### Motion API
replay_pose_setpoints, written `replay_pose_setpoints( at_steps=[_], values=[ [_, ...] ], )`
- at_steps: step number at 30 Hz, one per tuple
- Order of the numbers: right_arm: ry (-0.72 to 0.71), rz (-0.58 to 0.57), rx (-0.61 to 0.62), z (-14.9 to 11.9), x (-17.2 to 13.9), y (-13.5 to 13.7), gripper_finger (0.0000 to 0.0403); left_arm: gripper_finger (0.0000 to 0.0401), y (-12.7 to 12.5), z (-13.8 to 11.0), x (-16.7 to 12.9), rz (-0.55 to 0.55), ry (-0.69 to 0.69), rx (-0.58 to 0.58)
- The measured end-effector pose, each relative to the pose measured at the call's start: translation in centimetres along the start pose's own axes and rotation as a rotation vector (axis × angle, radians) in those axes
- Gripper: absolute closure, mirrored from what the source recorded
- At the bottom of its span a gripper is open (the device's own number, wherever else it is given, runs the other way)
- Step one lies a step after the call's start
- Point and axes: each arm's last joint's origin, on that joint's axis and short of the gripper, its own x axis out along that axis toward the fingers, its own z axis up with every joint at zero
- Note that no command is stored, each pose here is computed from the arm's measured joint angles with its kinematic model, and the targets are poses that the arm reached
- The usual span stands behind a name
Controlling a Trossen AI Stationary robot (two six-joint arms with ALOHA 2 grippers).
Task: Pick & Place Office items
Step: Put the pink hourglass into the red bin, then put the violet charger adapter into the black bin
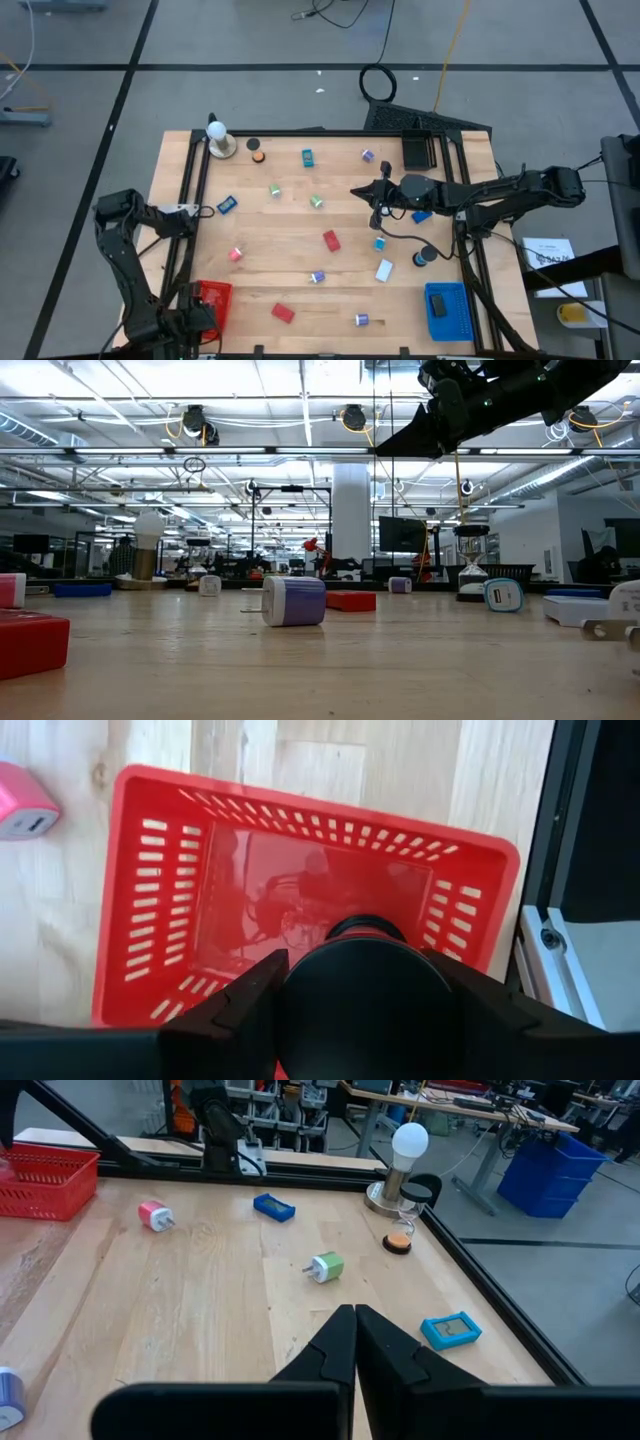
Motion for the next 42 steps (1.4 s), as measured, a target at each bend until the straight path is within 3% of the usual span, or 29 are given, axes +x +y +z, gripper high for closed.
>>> replay_pose_setpoints(
  at_steps=[12, 22, 29, 37, 42],
  values=[
    [0.004, 0.000, -0.001, 0.0, 0.0, 0.0, 0.0402, 0.0184, -0.1, -0.2, 0.0, -0.014, 0.060, -0.048],
    [0.006, 0.000, 0.012, -0.1, 0.0, 0.0, 0.0402, 0.0125, 0.0, -0.2, 0.0, -0.014, 0.067, -0.070],
    [0.006, 0.001, 0.012, -0.1, 0.0, 0.0, 0.0402, 0.0116, 0.9, 0.2, -1.7, -0.072, 0.061, -0.093],
    [0.006, 0.000, 0.013, -0.1, 0.0, 0.0, 0.0402, 0.0161, 3.9, 2.0, -4.7, -0.079, -0.160, -0.094],
    [0.007, 0.001, 0.013, -0.1, 0.0, 0.0, 0.0402, 0.0224, 6.6, 4.9, -6.1, -0.014, -0.406, 0.035]
  ],
)
